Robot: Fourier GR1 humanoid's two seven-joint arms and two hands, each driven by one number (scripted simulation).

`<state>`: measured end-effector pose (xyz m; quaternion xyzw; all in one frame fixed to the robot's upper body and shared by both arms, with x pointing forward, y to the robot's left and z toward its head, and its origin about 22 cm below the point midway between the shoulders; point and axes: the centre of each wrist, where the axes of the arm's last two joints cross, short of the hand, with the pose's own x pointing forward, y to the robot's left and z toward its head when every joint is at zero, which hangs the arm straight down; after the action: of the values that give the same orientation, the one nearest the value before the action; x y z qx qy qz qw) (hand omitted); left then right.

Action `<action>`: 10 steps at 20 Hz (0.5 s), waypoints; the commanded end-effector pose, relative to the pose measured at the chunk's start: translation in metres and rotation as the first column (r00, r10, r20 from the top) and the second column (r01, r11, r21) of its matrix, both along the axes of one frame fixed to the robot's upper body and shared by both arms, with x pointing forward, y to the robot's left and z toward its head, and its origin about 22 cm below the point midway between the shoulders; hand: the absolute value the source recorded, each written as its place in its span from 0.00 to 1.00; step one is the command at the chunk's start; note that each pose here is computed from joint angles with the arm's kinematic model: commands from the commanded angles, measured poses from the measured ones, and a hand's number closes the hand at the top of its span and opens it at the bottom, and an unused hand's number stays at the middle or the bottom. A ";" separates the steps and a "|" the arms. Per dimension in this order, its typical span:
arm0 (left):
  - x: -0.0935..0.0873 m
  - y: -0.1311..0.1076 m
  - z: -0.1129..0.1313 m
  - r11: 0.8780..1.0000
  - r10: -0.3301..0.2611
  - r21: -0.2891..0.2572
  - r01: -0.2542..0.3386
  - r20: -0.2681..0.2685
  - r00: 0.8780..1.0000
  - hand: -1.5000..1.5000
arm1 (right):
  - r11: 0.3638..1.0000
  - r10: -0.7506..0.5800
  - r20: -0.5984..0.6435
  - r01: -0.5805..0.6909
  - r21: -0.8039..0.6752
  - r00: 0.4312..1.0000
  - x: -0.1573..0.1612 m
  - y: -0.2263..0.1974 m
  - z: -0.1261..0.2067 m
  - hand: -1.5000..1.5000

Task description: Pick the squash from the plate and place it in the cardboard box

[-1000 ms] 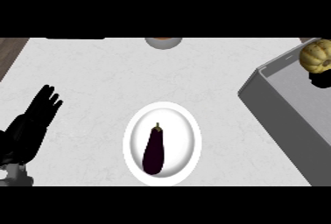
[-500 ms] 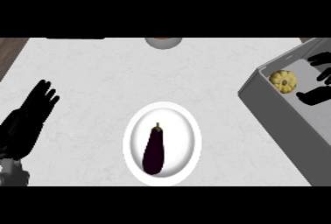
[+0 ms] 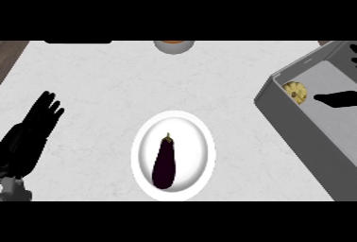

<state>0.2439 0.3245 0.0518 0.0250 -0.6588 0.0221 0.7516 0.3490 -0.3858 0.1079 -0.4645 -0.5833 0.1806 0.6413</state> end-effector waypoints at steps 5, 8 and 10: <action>-0.010 0.001 -0.012 1.000 0.009 -0.009 -0.009 -0.003 1.000 0.50 | 0.939 -0.164 0.283 0.061 0.339 0.945 -0.024 -0.043 0.028 0.00; 0.003 -0.011 0.012 1.000 0.000 -0.018 0.000 0.013 1.000 0.50 | 0.928 -0.205 0.288 0.092 0.362 0.935 -0.042 -0.059 0.037 0.00; 0.000 0.015 0.011 1.000 0.011 0.008 -0.011 0.000 1.000 0.50 | 0.917 -0.221 0.269 0.106 0.385 0.937 -0.070 -0.084 0.007 0.00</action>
<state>0.2407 0.3269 0.0541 0.0265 -0.6593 0.0259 0.7509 0.3085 -0.4402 0.1241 -0.4124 -0.6555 -0.0218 0.6322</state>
